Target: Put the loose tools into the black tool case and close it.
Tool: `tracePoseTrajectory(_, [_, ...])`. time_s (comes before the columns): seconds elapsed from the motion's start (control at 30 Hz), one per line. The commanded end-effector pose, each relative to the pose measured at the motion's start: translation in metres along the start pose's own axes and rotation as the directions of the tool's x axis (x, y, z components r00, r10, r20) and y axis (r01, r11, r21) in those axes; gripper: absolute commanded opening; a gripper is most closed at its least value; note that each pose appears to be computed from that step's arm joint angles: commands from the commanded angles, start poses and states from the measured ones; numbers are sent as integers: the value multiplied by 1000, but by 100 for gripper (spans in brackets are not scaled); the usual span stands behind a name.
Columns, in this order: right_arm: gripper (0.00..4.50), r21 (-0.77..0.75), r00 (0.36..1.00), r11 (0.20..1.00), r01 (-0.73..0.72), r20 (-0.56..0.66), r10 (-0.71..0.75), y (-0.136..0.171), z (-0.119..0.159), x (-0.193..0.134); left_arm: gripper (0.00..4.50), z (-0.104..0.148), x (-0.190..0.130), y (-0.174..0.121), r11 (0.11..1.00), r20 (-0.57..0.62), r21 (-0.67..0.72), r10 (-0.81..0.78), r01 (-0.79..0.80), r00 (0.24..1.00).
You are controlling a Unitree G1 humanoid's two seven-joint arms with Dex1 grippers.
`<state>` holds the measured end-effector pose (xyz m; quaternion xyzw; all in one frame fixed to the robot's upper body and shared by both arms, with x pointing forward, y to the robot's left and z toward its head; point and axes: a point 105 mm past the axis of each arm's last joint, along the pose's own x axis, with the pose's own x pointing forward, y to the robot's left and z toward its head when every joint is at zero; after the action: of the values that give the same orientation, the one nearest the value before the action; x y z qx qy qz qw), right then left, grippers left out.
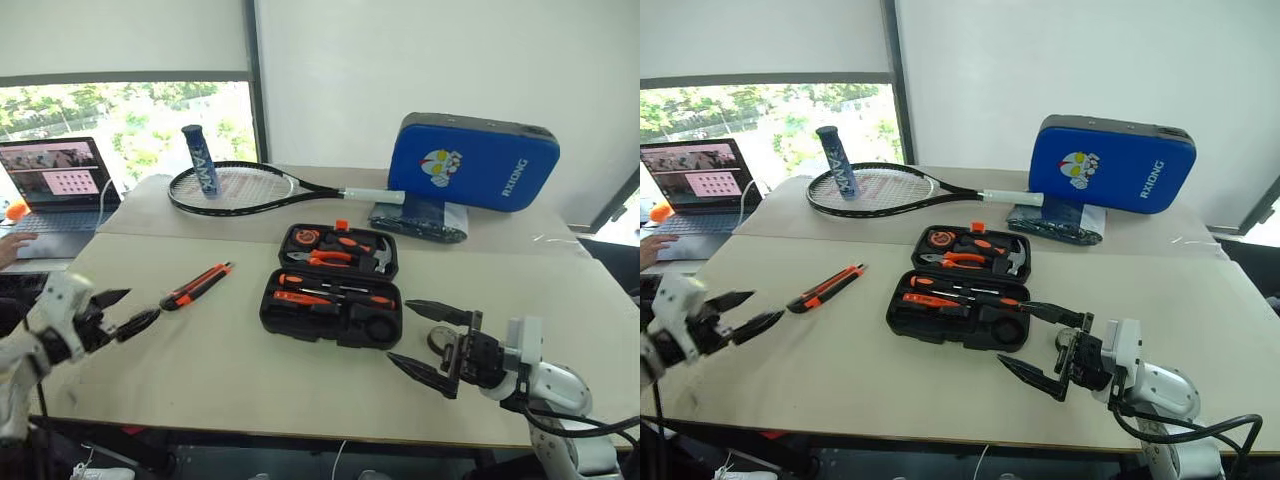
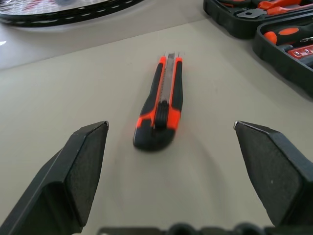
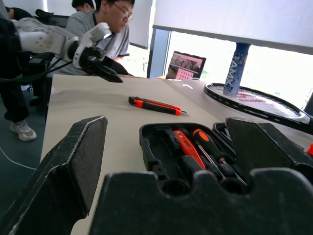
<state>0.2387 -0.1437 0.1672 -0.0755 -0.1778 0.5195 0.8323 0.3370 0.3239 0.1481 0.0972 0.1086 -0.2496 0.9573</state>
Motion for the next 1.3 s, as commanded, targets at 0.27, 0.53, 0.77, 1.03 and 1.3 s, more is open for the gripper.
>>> tracePoseTrajectory(0.27, [450, -36, 999, 999, 39, -3, -39, 5, 12, -1, 443, 4, 66, 6, 996, -200, 72, -41, 57, 979])
tracePoseTrajectory(0.53, [450, -49, 998, 997, 65, -7, -65, 3, 16, -4, 203, -11, 70, -3, 992, -298, 37, -107, 123, 949])
tracePoseTrajectory(0.77, [450, -50, 997, 996, 70, -29, -71, 5, 15, -11, 170, 70, 72, -49, 868, 93, 210, -476, 450, 875])
tracePoseTrajectory(1.03, [450, -51, 995, 997, 57, -75, -60, 7, 12, -20, 170, 81, 82, -152, 465, -203, 441, -781, 767, 590])
tracePoseTrajectory(1.3, [450, -45, 992, 996, 74, -100, -78, 12, 10, -26, 170, 62, 111, -179, 400, -343, 497, -724, 770, 598])
